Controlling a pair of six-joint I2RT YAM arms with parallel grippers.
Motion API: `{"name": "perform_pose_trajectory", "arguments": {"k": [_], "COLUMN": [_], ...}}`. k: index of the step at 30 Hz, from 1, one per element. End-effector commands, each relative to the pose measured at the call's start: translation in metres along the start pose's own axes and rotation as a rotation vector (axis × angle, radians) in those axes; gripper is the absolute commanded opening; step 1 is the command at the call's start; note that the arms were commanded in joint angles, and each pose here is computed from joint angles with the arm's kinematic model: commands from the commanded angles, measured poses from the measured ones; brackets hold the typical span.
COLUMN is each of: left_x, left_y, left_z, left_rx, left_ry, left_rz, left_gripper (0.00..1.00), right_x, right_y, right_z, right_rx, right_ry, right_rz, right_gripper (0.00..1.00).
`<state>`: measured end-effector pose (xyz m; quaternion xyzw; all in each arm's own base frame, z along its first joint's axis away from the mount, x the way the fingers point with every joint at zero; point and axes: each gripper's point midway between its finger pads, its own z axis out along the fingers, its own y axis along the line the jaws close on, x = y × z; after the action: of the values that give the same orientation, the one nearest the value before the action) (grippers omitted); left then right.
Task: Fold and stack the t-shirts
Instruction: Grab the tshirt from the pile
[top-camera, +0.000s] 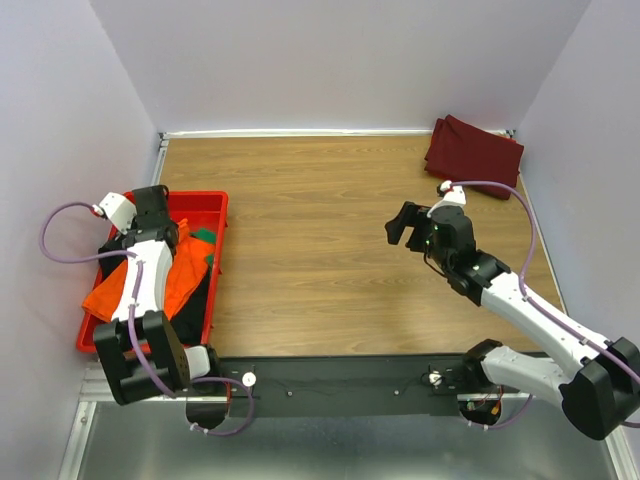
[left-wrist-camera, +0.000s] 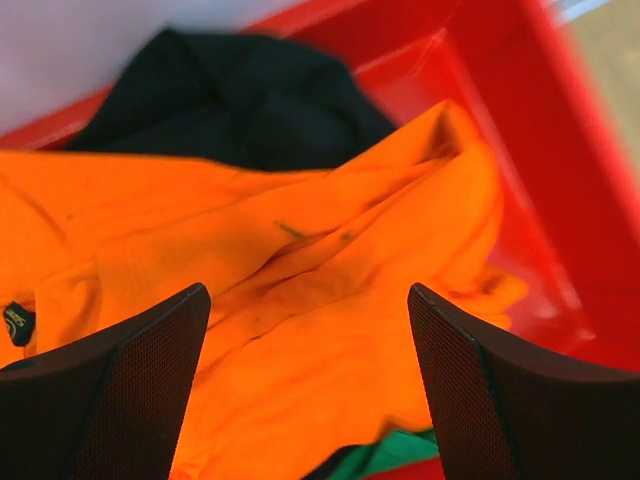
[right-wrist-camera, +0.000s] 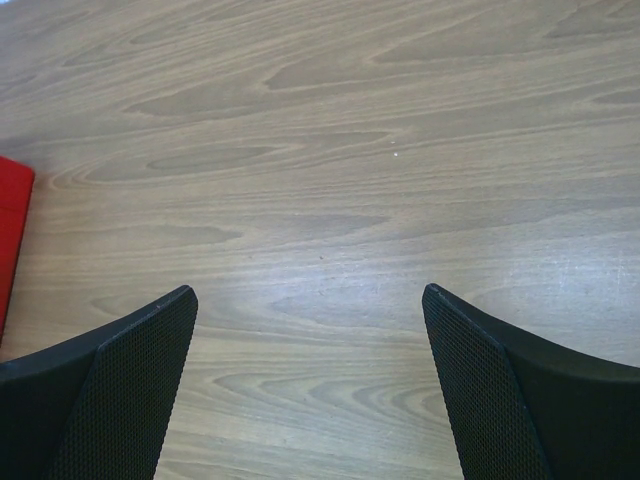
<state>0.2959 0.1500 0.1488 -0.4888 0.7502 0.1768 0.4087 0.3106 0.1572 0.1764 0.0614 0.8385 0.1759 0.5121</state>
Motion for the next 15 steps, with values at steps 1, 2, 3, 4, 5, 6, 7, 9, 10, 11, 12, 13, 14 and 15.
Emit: {"name": "perform_pose_trajectory", "arguments": {"k": [1,2,3,4,5,6,7,9,10,11,12,13,14,15], "left_x": [0.009,0.01,0.013,0.017,0.018,0.021,0.024,0.026,0.027,0.03,0.032,0.034,0.035,0.035], "left_y": [0.005,0.006,0.008,0.01,0.012,0.011,0.012,0.008,0.007,0.007,0.005,0.004,0.003,0.001], "left_z": [0.018,0.021,0.024,0.028,0.03,0.032,0.033,0.035,0.035,0.037,0.037,0.039,0.04,0.04], "left_rx": [-0.04,-0.049,-0.057,-0.076,-0.083,-0.075,-0.072,-0.048,-0.04,-0.037,-0.026,-0.024,-0.021,-0.009], "left_ry": [0.024,0.034,0.046,0.058,0.063,0.072,0.077,0.084,0.088,0.096,0.102,0.111,0.113,0.118], "left_rz": [-0.041,-0.043,-0.043,-0.044,-0.047,-0.049,-0.048,-0.054,-0.054,-0.052,-0.054,-0.053,-0.054,-0.054], "left_gripper": [0.87,0.87,0.86,0.86,0.85,0.83,0.8,0.73,0.69,0.64,0.61,0.56,0.53,0.49], "right_x": [-0.001,0.0,0.001,0.003,0.007,0.009,0.012,0.018,0.019,0.02,0.021,0.022,0.023,0.023], "right_y": [0.007,0.008,0.008,0.009,0.009,0.01,0.012,0.012,0.013,0.013,0.014,0.014,0.014,0.014], "right_z": [-0.004,-0.004,-0.003,-0.002,0.0,0.001,0.002,0.005,0.006,0.006,0.007,0.007,0.007,0.007], "right_rx": [-0.034,-0.036,-0.036,-0.043,-0.043,-0.047,-0.057,-0.059,-0.064,-0.064,-0.067,-0.068,-0.071,-0.069], "right_ry": [0.011,0.015,0.02,0.029,0.045,0.054,0.067,0.088,0.095,0.101,0.104,0.106,0.111,0.11], "right_rz": [-0.009,-0.01,-0.011,-0.012,-0.015,-0.016,-0.016,-0.018,-0.019,-0.02,-0.021,-0.021,-0.023,-0.025], "right_gripper": [1.0,1.0,1.0,1.0,1.0,1.0,1.0,1.0,1.0,1.0,1.0,1.0,1.0,1.0]}}
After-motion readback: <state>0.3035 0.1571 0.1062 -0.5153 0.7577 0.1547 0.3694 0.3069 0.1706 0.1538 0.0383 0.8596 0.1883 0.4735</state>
